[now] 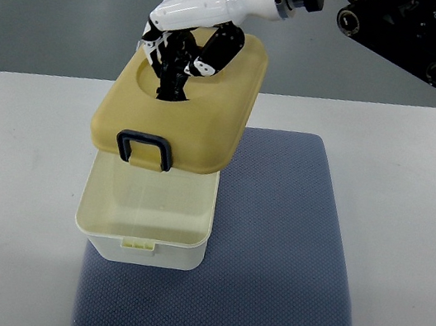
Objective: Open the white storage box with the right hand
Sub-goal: 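Carry the yellow lid away from the box and lower it onto the mat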
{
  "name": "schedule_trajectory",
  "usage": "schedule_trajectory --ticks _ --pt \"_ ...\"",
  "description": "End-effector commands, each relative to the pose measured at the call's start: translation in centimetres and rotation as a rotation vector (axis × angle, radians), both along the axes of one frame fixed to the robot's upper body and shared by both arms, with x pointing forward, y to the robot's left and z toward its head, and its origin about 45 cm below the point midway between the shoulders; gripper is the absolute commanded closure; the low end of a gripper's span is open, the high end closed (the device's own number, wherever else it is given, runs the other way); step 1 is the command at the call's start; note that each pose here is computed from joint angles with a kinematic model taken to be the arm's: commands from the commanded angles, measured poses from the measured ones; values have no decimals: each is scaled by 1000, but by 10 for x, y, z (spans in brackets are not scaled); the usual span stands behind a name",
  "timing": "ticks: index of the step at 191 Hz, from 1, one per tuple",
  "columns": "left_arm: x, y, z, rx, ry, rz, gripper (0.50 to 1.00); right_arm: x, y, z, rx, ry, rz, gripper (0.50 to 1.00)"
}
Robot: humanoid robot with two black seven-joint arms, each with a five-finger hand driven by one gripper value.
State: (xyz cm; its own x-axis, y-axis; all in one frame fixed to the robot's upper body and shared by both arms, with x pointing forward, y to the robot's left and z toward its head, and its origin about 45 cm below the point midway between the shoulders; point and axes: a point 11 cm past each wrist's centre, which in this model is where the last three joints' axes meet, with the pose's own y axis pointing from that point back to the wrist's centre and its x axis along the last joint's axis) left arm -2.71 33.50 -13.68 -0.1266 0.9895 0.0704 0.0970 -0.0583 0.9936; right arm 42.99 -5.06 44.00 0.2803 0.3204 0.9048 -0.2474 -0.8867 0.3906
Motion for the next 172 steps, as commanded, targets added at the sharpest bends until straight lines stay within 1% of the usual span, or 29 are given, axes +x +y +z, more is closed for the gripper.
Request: schedule_trajectory --ticks 1,13,24,26,39,54,71,108,147,172 --pt "0 0 0 0 0 0 500 22 -49 -1 67 9 -123 1000" --pt "0 0 0 0 0 0 500 30 -75 -7 94 21 -182 1000" --pt "0 0 0 0 0 0 500 36 -108 -19 121 39 -253 1000" --pt "0 0 0 0 0 0 500 36 -108 -19 121 39 -253 1000" --pt "0 0 0 0 0 0 500 40 -142 -36 149 54 -325 1000" --pt "0 0 0 0 0 0 500 39 -162 -56 169 67 -371 1000" --pt "0 0 0 0 0 0 500 37 -175 -82 187 70 -405 1000" --pt "0 0 0 0 0 0 500 35 -207 -121 190 78 -494 1000" --pt "0 0 0 0 0 0 500 31 -217 -145 194 84 -527 1000" --pt "0 0 0 0 0 0 500 25 -221 -164 189 110 -540 1000"
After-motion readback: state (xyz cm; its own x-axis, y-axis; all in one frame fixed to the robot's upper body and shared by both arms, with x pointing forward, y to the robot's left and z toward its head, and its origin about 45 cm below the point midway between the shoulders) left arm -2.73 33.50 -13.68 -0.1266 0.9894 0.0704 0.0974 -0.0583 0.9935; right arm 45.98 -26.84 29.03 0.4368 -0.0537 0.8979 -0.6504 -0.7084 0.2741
